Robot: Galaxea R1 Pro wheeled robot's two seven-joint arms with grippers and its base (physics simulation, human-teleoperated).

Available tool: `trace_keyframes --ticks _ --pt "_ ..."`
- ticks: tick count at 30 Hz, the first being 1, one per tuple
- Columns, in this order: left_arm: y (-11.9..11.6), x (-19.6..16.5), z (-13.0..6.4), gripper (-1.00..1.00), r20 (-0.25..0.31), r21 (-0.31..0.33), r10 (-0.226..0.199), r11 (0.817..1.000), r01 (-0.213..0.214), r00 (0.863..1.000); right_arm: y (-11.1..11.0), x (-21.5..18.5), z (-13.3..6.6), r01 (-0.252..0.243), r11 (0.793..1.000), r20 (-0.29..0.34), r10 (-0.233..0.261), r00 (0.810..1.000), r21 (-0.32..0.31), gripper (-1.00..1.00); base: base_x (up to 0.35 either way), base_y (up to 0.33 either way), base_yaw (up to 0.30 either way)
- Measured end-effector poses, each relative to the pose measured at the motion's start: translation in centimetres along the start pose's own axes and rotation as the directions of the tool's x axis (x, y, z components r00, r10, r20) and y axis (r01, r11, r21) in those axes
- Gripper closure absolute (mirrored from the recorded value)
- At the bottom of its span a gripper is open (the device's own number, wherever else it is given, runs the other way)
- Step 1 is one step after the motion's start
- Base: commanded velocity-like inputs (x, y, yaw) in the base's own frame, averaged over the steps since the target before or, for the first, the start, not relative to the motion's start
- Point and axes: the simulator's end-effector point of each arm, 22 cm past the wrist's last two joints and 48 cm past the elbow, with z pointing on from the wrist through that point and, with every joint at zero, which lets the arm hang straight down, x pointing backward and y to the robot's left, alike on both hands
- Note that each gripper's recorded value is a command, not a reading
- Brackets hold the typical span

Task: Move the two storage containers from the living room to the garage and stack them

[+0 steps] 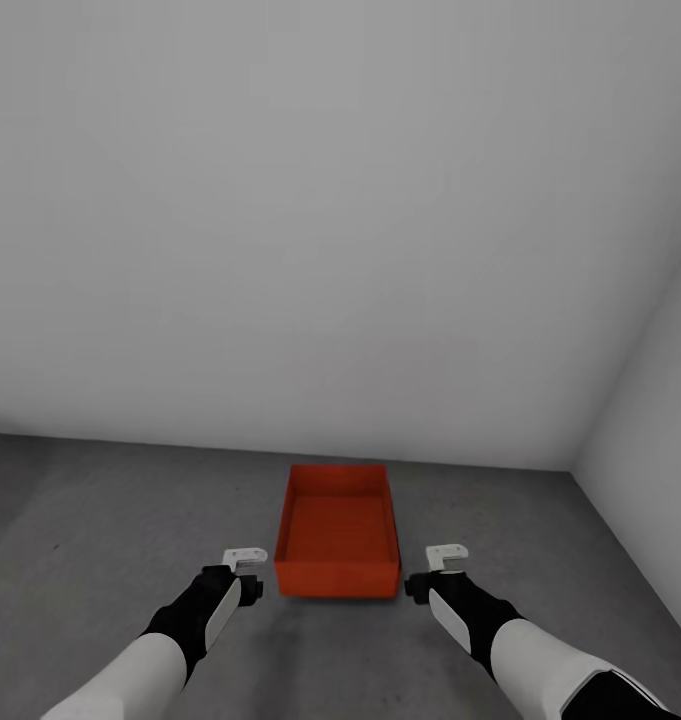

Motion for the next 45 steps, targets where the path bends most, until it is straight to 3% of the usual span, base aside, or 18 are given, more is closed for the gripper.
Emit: trace_keyframes --ticks 14,18,22,45 --pt "0.6 -0.2 -0.5 -1.0 0.007 -0.008 -0.002 1.0 0.002 1.0 0.5 -1.0 -0.8 -0.003 1.0 0.02 0.003 1.0 -0.007 -1.0 0.0 0.0 0.0" --pt "1.8 2.4 0.4 -1.0 -0.037 -0.013 -0.022 1.0 0.022 0.999 0.5 -0.7 -0.9 -0.002 1.0 0.014 0.002 1.0 -0.005 -1.0 0.0 0.0 0.0" --pt "2.3 5.4 1.3 -1.0 -0.046 -0.019 -0.055 0.998 0.054 0.997 0.7 -0.4 -1.1 -0.002 1.0 0.01 0.002 1.0 -0.007 -1.0 0.0 0.0 0.0" --pt "3.5 10.6 1.7 -1.0 -0.14 -0.043 -0.056 0.998 0.05 0.989 0.2 -0.1 -1.2 -0.004 1.0 0.0 0.004 1.0 0.002 -1.0 0.0 0.0 0.0"
